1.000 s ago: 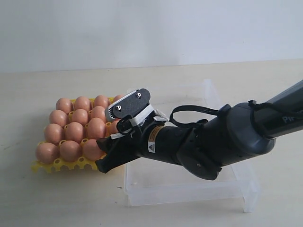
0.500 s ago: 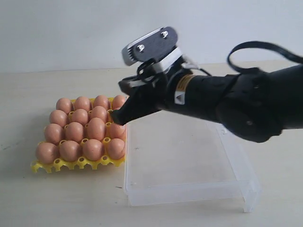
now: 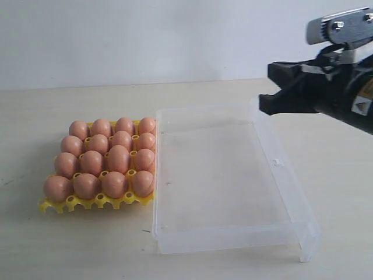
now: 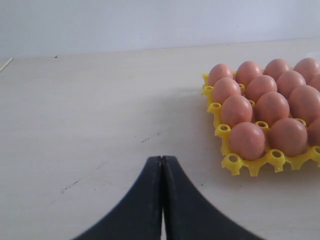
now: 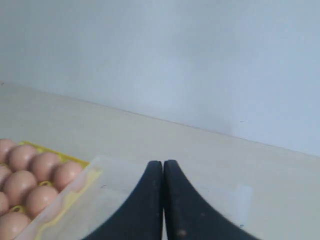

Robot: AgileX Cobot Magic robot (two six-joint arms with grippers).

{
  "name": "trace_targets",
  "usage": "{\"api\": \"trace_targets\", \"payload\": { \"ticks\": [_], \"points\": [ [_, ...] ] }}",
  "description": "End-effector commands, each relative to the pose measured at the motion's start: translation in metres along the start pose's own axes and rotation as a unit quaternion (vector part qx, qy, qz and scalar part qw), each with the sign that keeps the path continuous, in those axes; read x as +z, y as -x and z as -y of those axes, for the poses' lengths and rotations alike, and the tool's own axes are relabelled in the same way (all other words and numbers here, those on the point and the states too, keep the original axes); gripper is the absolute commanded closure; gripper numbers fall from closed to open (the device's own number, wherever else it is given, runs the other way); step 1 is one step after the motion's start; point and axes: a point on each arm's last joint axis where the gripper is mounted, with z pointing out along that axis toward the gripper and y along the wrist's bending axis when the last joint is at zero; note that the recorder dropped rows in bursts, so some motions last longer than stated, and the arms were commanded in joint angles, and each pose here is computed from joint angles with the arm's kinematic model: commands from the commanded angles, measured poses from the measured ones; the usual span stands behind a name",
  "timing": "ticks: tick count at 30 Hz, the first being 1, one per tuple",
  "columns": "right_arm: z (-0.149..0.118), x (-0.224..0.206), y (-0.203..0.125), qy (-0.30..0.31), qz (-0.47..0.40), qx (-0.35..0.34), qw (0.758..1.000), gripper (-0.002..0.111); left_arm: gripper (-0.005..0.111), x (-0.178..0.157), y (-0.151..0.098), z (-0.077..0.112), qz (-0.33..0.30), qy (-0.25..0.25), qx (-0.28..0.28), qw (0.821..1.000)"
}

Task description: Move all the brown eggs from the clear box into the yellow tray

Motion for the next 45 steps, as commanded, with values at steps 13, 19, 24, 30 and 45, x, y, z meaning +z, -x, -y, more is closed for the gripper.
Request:
{"api": "trace_targets", "payload": {
  "ticks": [13,19,24,30,45],
  "points": [
    [0.03,-0.139,-0.033,-0.176,0.13,0.013,0.976,0.108,0.107,-0.001,0.002,0.0,0.008,-0.003,0.0,1.0],
    [0.019,-0.17,-0.063,-0.223,0.07,0.044,0.971,0.108,0.107,-0.001,0.002,0.0,0.008,-0.003,0.0,1.0],
    [0.006,-0.183,-0.067,-0.199,0.111,0.035,0.973,0.108,0.107,-0.001,0.002,0.0,0.008,-0.003,0.0,1.0],
    [0.002,-0.197,-0.076,-0.208,0.096,0.062,0.971,0.108,0.107,-0.001,0.002,0.0,0.008,-0.003,0.0,1.0],
    [-0.004,-0.212,-0.071,-0.198,0.186,0.111,0.956,0.108,0.107,-0.001,0.002,0.0,0.008,-0.003,0.0,1.0]
  ]
}}
